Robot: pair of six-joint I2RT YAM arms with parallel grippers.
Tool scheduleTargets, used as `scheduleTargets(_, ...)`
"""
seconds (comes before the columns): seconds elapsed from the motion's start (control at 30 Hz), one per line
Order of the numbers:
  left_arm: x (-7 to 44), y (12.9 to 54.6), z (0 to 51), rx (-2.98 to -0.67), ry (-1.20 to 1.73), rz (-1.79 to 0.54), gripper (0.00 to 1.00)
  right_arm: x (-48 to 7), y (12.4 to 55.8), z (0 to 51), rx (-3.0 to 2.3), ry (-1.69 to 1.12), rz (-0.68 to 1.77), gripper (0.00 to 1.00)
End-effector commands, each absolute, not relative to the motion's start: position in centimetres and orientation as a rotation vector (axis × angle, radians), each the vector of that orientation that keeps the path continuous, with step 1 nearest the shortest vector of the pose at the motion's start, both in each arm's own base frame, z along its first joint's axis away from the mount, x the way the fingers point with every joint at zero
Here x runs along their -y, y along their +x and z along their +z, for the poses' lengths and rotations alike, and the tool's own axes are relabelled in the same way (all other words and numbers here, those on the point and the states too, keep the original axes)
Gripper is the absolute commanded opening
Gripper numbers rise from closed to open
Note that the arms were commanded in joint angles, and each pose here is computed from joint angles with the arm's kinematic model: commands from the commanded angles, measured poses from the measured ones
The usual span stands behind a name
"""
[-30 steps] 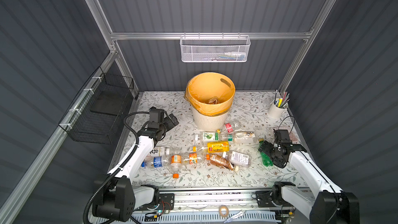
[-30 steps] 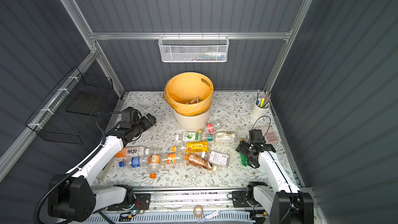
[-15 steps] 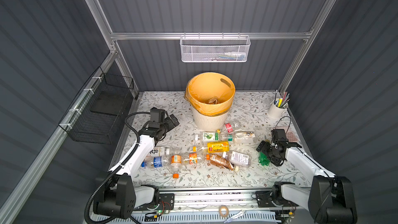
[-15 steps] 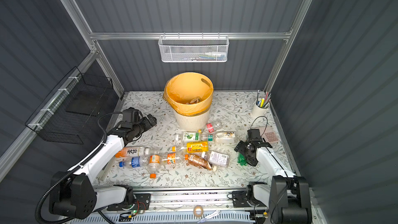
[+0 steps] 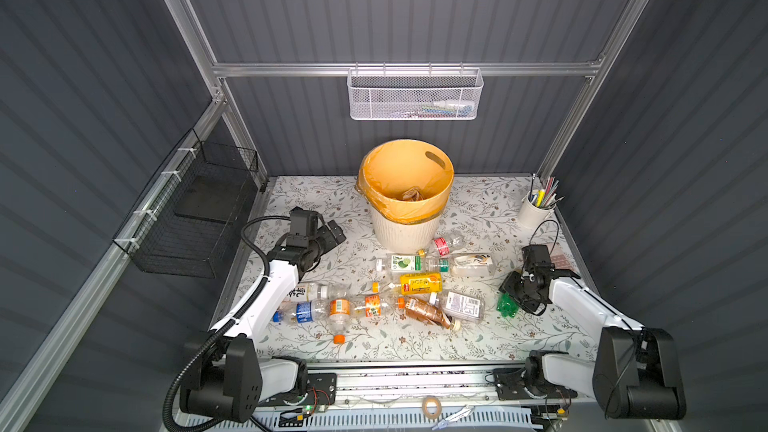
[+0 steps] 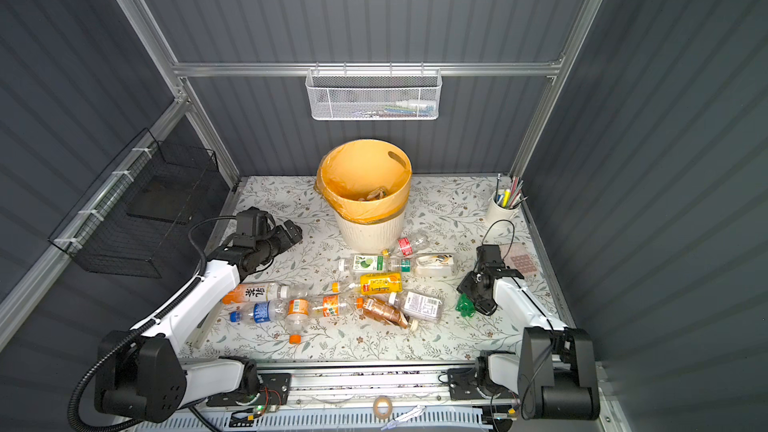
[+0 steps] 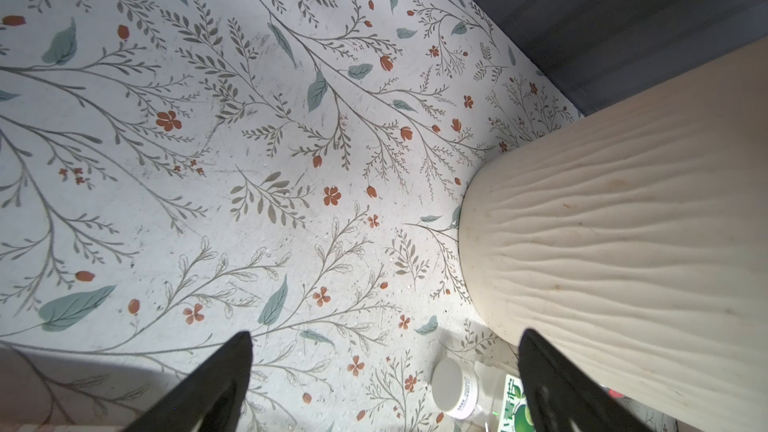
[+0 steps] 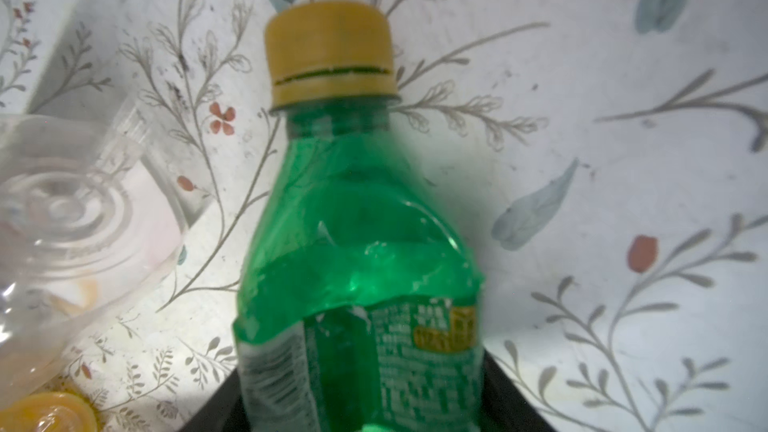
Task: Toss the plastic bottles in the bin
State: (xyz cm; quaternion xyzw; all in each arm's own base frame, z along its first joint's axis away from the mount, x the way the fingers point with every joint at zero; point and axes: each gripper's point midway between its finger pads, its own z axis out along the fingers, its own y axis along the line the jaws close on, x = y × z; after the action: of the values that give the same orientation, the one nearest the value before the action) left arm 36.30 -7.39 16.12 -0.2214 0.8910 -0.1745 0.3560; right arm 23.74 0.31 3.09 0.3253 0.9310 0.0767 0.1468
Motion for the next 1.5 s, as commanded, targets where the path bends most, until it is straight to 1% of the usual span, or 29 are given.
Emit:
scheduleTargets(0.0,7.0,36.3,16.2,-2.309,-0.564,-0.425,1.00,-0.1,25.5,6.4,-2.576,0.884,0.257,0.56)
scheduleTargets(0.13,6.9,36.2,16.1,-2.310,-0.577,-0.417,1.00,-0.3,27.9,12.3,-2.419,0.788,0.347,0.58)
scheduleTargets(0.23,6.7,36.1,16.0,-2.312,-0.589,-0.405,1.00,-0.6,30.2,18.0,-2.306,0.707,0.429,0.58)
scheduleTargets(0.4,6.2,35.5,16.0,-2.300,-0.618,-0.391,1.00,-3.0,34.5,29.3,-2.123,0.518,0.635,0.58)
scheduleTargets(0.47,6.2,35.4,15.8,-2.300,-0.626,-0.395,1.00,-4.8,36.5,32.9,-2.072,0.440,0.752,0.58)
scheduleTargets(0.53,6.2,35.3,15.7,-2.300,-0.638,-0.397,1.00,-7.2,38.1,36.1,-2.041,0.341,0.818,0.58)
scheduleTargets(0.63,6.2,35.0,15.4,-2.301,-0.661,-0.408,1.00,-12.9,40.2,39.3,-2.040,0.153,0.925,0.59)
scheduleTargets(0.73,6.0,34.7,15.3,-2.301,-0.684,-0.405,1.00,-18.5,42.1,40.0,-2.089,-0.013,1.013,0.61)
scheduleTargets(0.8,5.5,34.3,15.1,-2.308,-0.717,-0.375,1.00,-21.0,42.9,40.0,-2.120,-0.095,1.046,0.68)
scheduleTargets(0.83,5.3,34.1,15.0,-2.315,-0.730,-0.362,1.00,-21.5,43.6,39.7,-2.142,-0.106,1.036,0.72)
scheduleTargets(0.87,5.1,33.9,14.8,-2.322,-0.746,-0.345,1.00,-21.4,44.2,39.7,-2.151,-0.098,1.013,0.75)
scheduleTargets(0.9,5.0,33.7,14.8,-2.326,-0.756,-0.335,1.00,-21.2,44.6,39.8,-2.149,-0.096,0.987,0.80)
scheduleTargets(0.93,4.8,33.6,14.8,-2.328,-0.772,-0.325,1.00,-20.8,44.9,40.0,-2.143,-0.089,0.954,0.91)
scheduleTargets(0.97,4.6,33.3,14.9,-2.329,-0.791,-0.314,1.00,-20.4,45.1,40.3,-2.133,-0.079,0.919,0.99)
scheduleTargets(1.07,4.0,32.4,15.2,-2.312,-0.878,-0.305,1.00,-18.6,44.9,41.3,-2.093,-0.048,0.833,0.99)
scheduleTargets(1.2,3.1,30.5,15.7,-2.273,-1.022,-0.302,1.00,-16.4,43.7,41.3,-2.056,0.002,0.800,0.99)
scheduleTargets(1.3,2.1,28.9,16.3,-2.243,-1.114,-0.270,1.00,-14.5,42.5,39.5,-2.053,0.056,0.774,0.99)
scheduleTargets(1.47,0.6,25.6,16.7,-2.207,-1.276,-0.206,1.00,-10.7,40.2,33.7,-2.099,0.200,0.747,0.99)
